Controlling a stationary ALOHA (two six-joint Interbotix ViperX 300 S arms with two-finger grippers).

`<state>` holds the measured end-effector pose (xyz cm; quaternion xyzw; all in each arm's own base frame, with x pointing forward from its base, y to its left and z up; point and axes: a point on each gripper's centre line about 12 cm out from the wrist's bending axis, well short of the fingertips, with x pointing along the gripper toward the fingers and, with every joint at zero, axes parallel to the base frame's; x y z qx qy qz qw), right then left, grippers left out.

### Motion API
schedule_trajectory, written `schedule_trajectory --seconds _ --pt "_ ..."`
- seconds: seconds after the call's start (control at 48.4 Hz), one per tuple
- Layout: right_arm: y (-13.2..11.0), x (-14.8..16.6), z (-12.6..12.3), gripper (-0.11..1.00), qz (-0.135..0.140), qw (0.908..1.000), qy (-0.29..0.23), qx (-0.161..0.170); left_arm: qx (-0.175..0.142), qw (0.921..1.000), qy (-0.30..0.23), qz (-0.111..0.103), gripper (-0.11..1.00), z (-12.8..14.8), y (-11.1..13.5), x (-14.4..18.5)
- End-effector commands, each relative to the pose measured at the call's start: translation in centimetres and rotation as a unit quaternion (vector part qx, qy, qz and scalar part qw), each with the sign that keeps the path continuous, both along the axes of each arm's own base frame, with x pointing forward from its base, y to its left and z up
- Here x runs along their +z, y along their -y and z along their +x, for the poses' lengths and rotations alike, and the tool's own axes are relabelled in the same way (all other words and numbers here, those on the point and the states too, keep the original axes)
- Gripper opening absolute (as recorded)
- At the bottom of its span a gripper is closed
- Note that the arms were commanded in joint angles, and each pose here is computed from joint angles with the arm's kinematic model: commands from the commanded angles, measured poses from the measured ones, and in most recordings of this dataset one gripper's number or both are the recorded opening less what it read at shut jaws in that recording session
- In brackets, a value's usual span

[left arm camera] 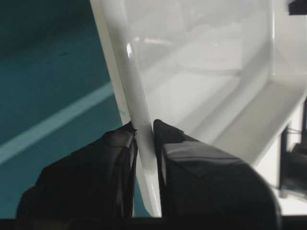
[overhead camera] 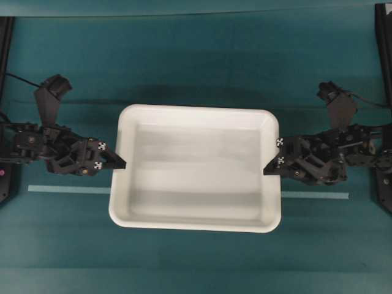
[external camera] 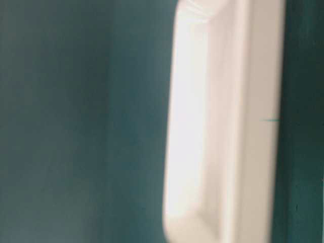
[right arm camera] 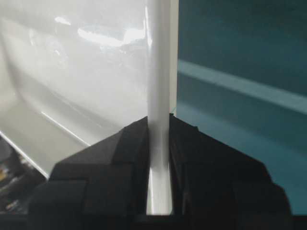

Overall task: Lift the white case with both hands.
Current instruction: 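Close both grippers on the left and right tray rims, then lift the tray upward with both grippers holding its rims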

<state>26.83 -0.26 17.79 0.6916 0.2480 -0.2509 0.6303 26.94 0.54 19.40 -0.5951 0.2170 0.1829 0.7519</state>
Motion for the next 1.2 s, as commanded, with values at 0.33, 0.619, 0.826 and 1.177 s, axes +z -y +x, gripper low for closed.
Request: schedule_trajectory --seconds 0.33,0.619,0.826,1.177 --pt "0.7 7.9 -0.5 0.11 0.026 0.9973 0.067 -0.007 0.024 0.9974 0.062 -0.028 0.09 -0.4 -0.4 6.5" --pt "0.4 12.0 -1.7 0.11 0.055 0.9941 0.092 -0.010 0.030 0.9934 0.104 -0.040 0.09 -0.9 -0.3 10.7" --pt "0.7 14.6 -1.8 0.11 0.051 0.9923 0.112 -0.011 0.021 0.9938 0.102 -0.040 0.09 -0.7 0.1 13.9" --pt "0.8 18.1 -1.3 0.11 0.022 0.9923 0.122 0.006 0.011 0.9926 0.114 -0.039 0.09 0.3 0.6 16.9"
